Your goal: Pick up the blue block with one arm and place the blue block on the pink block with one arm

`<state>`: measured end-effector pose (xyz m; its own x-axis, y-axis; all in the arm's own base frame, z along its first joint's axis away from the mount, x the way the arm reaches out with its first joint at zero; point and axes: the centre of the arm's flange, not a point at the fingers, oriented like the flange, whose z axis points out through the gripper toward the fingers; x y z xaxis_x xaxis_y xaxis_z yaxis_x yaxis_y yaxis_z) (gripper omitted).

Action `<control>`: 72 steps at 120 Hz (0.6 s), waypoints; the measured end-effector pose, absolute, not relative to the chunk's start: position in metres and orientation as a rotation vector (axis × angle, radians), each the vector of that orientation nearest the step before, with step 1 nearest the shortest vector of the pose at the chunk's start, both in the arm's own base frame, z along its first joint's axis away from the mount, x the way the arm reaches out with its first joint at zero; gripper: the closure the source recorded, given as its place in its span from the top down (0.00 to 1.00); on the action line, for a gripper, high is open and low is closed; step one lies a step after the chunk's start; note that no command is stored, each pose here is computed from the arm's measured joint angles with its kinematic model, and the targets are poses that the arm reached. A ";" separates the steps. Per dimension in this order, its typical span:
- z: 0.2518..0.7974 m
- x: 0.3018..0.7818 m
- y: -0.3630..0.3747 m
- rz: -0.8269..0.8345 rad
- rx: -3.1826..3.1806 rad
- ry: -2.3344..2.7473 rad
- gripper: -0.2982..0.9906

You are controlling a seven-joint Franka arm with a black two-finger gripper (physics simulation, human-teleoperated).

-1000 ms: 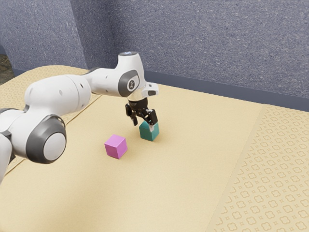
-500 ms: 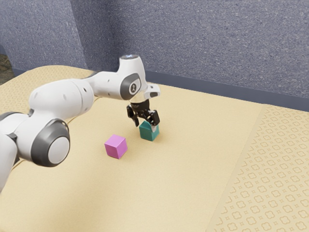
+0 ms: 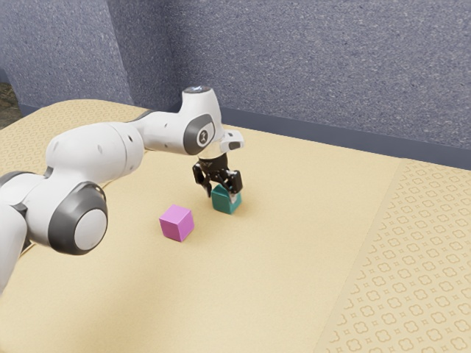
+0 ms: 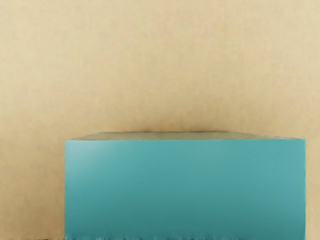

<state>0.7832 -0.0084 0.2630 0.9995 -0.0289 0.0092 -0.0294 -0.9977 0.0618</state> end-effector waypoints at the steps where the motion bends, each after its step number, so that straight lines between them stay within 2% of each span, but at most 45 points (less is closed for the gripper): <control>1: 0.263 0.783 -0.008 0.013 3.079 -0.044 0.65; 22: 0.269 0.782 -0.009 0.014 3.083 -0.032 0.53; 40: 0.291 0.778 -0.011 0.017 3.087 -0.028 0.49; 60: 0.362 0.718 -0.014 -0.049 3.097 -0.004 0.48; 72: 0.366 0.685 -0.002 -0.123 3.123 0.037 0.49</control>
